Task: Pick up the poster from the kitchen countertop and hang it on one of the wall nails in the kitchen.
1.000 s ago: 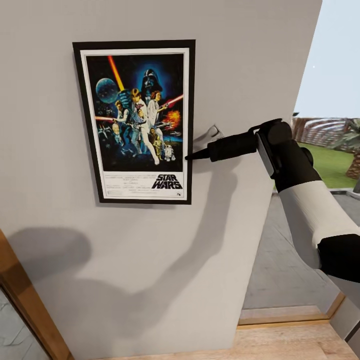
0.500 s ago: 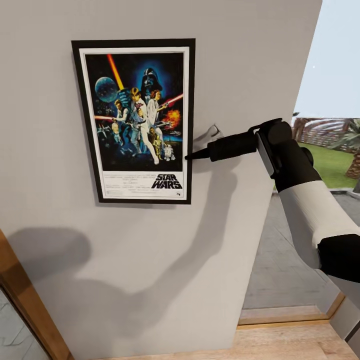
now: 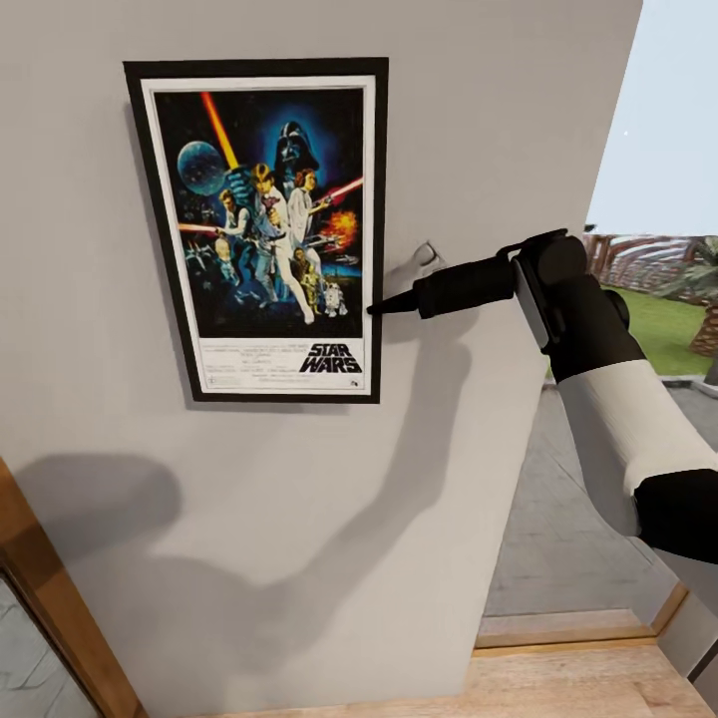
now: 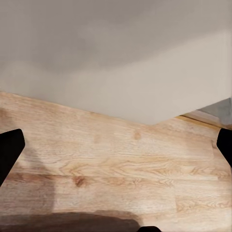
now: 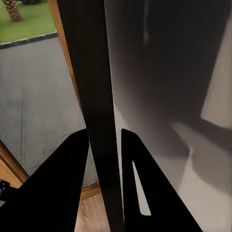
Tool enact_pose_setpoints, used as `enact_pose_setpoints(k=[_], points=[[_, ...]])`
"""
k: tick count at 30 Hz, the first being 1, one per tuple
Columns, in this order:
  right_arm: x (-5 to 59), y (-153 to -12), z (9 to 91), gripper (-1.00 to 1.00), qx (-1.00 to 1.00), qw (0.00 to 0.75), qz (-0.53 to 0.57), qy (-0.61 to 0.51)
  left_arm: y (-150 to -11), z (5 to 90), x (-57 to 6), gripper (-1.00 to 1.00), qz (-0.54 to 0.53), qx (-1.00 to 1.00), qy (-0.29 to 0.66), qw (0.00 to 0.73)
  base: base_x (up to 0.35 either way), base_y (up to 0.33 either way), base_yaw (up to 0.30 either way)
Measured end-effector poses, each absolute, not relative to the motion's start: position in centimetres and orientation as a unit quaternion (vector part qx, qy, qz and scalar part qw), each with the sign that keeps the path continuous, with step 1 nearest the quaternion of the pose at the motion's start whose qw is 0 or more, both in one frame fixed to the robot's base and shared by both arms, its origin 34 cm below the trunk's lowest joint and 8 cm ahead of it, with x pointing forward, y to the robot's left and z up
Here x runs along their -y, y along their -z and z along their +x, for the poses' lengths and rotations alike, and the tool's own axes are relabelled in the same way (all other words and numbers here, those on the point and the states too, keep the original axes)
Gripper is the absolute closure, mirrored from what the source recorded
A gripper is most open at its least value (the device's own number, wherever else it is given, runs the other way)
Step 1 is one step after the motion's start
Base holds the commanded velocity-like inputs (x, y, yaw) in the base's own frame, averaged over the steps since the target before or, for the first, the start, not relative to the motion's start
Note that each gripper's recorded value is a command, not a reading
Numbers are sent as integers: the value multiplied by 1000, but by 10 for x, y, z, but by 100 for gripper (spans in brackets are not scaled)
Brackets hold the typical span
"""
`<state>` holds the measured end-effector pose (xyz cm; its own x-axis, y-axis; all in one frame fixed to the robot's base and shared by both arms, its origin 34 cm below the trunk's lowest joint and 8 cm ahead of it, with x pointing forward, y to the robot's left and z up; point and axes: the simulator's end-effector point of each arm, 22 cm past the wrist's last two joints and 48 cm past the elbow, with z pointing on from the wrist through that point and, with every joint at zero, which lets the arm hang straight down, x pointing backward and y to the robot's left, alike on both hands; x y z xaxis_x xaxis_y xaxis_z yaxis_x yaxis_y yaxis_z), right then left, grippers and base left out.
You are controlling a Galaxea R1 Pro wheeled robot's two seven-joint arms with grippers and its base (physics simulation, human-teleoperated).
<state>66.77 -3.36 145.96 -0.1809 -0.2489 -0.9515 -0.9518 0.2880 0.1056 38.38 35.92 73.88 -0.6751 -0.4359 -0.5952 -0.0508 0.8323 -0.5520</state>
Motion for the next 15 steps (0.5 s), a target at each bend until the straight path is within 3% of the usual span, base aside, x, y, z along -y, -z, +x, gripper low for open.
enact_pose_setpoints(k=[7, 15], points=[[34, -1460, 668, 100, -663, 453, -453, -388, -739, 384, -359, -100, -139, -879, 254, 378, 0, 4, 0], [34, -1459, 668, 100, -663, 453, -453, -387, -739, 384, -359, -100, -139, -879, 254, 379, 0, 86, 0]])
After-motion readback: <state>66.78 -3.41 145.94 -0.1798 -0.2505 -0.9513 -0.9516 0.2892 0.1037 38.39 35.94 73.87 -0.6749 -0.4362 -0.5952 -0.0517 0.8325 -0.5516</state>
